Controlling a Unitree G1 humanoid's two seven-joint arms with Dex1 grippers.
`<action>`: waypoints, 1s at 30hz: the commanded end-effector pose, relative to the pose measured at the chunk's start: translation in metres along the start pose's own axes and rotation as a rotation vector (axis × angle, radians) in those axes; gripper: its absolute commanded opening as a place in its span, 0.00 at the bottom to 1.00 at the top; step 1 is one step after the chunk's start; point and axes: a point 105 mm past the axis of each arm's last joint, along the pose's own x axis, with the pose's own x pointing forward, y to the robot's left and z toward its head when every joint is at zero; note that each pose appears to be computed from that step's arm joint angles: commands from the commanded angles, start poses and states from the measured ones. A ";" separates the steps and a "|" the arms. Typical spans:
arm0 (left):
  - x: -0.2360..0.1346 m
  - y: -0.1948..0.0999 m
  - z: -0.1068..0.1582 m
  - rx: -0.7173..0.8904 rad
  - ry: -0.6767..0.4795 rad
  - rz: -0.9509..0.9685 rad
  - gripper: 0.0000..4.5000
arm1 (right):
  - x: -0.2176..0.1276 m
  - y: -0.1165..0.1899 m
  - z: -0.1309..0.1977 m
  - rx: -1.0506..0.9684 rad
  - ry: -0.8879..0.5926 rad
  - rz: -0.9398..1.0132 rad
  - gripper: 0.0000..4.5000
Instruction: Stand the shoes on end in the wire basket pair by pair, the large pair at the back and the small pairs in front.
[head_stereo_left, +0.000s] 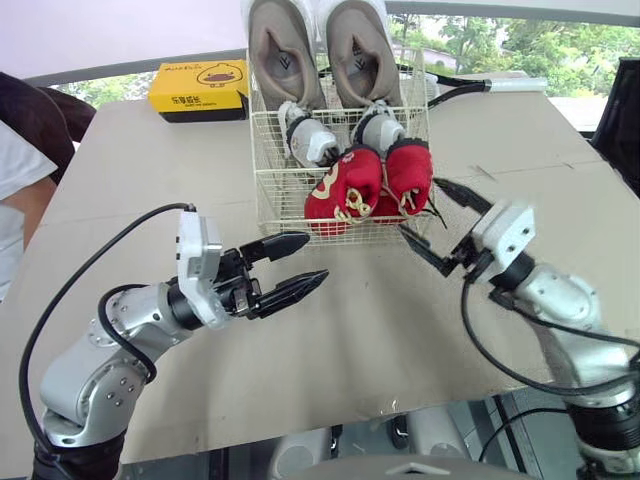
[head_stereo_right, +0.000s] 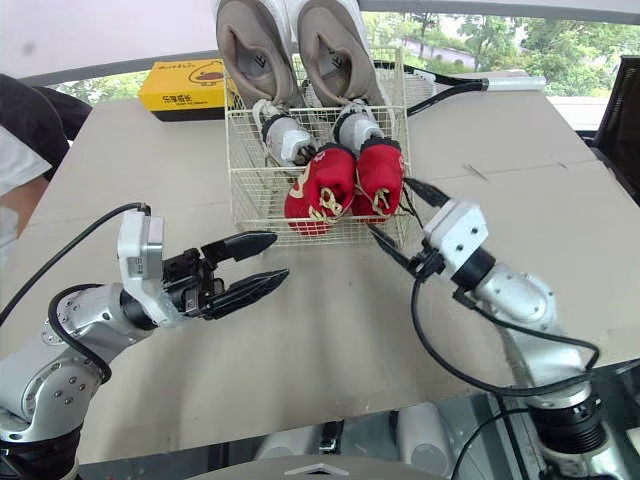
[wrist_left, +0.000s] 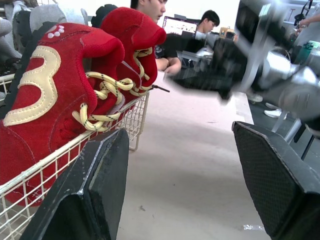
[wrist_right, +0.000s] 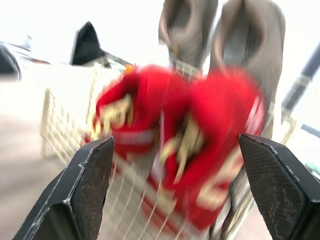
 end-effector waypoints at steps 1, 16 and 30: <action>0.000 -0.002 0.003 0.022 -0.013 -0.018 0.79 | -0.002 0.001 0.017 0.010 0.001 0.071 0.84; 0.001 0.000 -0.003 0.019 -0.020 -0.019 0.79 | 0.020 -0.006 -0.023 0.010 0.229 0.228 0.84; -0.006 -0.003 -0.011 0.018 -0.033 -0.009 0.79 | 0.060 0.002 0.013 0.041 0.176 0.356 0.84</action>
